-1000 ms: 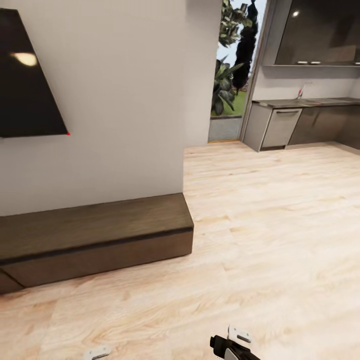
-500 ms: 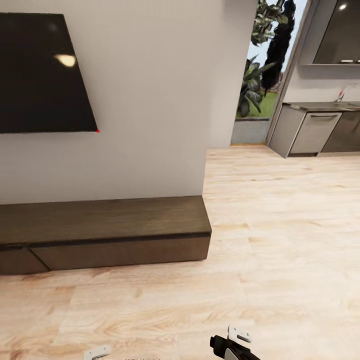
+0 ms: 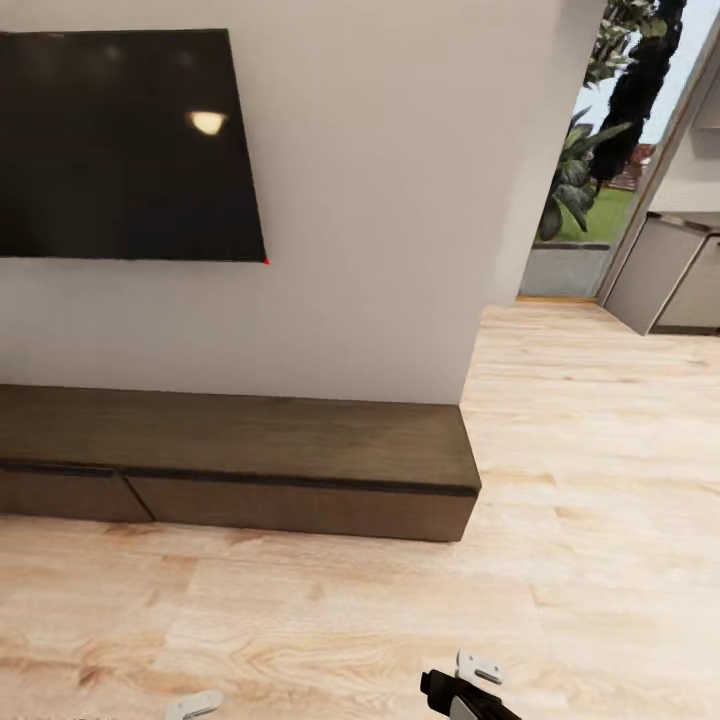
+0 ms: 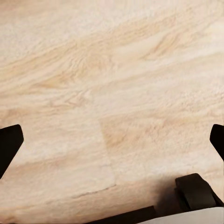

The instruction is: Place each of the two pumpkins and all three candles from the living room inside a cabinet in the living room (use any cabinet), then make sure every cabinet is closed, and position the cauldron so it is next to a table in the living room.

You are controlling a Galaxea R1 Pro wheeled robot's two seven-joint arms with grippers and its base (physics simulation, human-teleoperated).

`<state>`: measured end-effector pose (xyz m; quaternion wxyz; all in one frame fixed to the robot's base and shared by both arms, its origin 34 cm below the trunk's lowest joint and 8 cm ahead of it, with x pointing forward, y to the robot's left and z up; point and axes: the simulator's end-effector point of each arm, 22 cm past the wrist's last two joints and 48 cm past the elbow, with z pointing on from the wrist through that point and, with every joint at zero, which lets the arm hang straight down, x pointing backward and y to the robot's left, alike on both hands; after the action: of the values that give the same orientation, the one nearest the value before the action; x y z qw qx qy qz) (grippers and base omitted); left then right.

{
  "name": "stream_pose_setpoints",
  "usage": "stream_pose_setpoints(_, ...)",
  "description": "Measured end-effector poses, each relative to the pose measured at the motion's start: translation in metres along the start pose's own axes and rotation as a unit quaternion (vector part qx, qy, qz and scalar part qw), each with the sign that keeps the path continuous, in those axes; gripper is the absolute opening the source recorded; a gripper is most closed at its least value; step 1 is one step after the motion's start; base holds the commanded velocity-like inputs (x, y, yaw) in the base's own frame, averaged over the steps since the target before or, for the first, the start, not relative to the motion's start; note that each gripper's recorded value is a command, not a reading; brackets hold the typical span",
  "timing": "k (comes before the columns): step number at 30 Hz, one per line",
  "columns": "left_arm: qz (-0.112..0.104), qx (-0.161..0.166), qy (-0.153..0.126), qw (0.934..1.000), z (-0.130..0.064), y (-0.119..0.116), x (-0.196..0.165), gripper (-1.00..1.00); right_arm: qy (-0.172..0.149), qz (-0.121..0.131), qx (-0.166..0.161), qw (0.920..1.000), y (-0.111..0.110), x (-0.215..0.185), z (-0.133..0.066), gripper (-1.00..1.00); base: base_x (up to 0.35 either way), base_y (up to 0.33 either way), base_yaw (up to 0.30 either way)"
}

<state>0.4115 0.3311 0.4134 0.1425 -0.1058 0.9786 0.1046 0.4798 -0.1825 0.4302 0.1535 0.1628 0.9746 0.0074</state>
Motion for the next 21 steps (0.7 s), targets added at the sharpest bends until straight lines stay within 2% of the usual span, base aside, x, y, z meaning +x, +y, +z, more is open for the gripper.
stream_pose_setpoints(3, 0.0, 0.0, 0.0, 1.0, 0.0, 0.0, 0.0, 1.0, 0.0, 0.0, 0.0, 1.0, -0.001, 0.0, 0.0, 1.0, 0.242, 0.135, 0.233)
stream_pose_setpoints(9, 0.0, 0.001, 0.0, 1.0, 0.0, -0.001, 0.0, 1.0, 0.005, -0.003, 0.004, 1.0, -0.007, 0.009, 0.0, 1.0, 0.19, 0.039, 0.055)
stream_pose_setpoints(18, 0.0, 0.001, -0.003, 1.0, 0.0, -0.001, -0.001, 1.0, 0.007, -0.005, 0.002, 1.0, -0.007, 0.012, 0.0, 1.0, 0.022, 0.002, 0.001)
stream_pose_setpoints(21, 0.0, 0.001, -0.004, 1.0, 0.0, -0.001, -0.001, 1.0, 0.007, -0.005, 0.002, 1.0, -0.008, 0.011, 0.0, 1.0, 0.001, 0.0, -0.123)
